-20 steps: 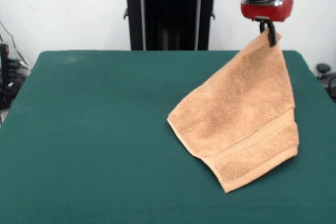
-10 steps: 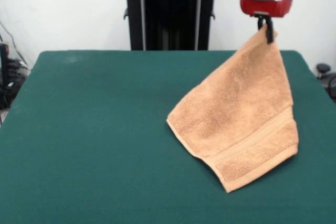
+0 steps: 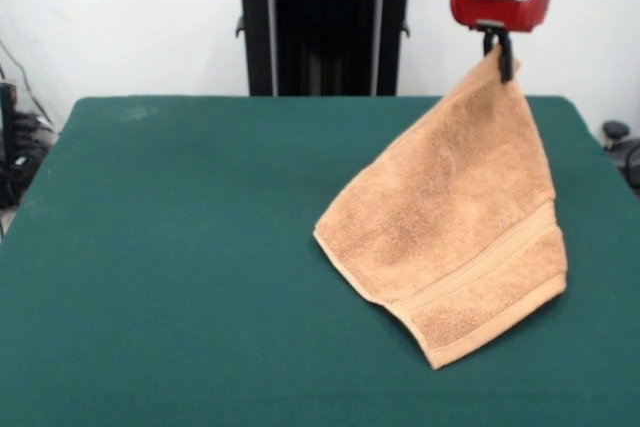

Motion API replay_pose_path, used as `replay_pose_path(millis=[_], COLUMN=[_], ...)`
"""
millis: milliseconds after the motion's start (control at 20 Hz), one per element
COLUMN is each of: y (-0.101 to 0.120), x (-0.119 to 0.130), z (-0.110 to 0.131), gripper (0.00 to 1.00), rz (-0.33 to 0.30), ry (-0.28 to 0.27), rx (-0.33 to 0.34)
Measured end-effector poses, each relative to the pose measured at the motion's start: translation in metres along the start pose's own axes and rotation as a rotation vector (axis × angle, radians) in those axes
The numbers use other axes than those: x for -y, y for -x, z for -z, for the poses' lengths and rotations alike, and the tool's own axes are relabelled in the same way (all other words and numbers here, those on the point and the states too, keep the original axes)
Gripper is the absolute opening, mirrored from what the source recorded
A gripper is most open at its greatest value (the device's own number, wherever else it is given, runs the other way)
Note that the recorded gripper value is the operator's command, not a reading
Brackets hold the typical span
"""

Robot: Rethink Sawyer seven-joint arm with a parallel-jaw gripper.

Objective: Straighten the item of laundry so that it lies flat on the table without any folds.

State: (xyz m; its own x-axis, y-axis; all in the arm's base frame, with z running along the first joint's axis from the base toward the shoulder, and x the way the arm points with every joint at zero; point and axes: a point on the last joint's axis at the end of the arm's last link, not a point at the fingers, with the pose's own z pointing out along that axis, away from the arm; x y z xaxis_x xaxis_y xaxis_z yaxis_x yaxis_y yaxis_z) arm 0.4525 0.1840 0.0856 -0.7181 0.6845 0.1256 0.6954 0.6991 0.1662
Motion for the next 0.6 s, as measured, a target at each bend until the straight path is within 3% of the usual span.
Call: replay_pose_path(millis=[600], y=[-0.0036], x=[0.0017], z=[-0.0012], gripper=[0.0], rz=[0.006], ry=[-0.011], rx=[0.006])
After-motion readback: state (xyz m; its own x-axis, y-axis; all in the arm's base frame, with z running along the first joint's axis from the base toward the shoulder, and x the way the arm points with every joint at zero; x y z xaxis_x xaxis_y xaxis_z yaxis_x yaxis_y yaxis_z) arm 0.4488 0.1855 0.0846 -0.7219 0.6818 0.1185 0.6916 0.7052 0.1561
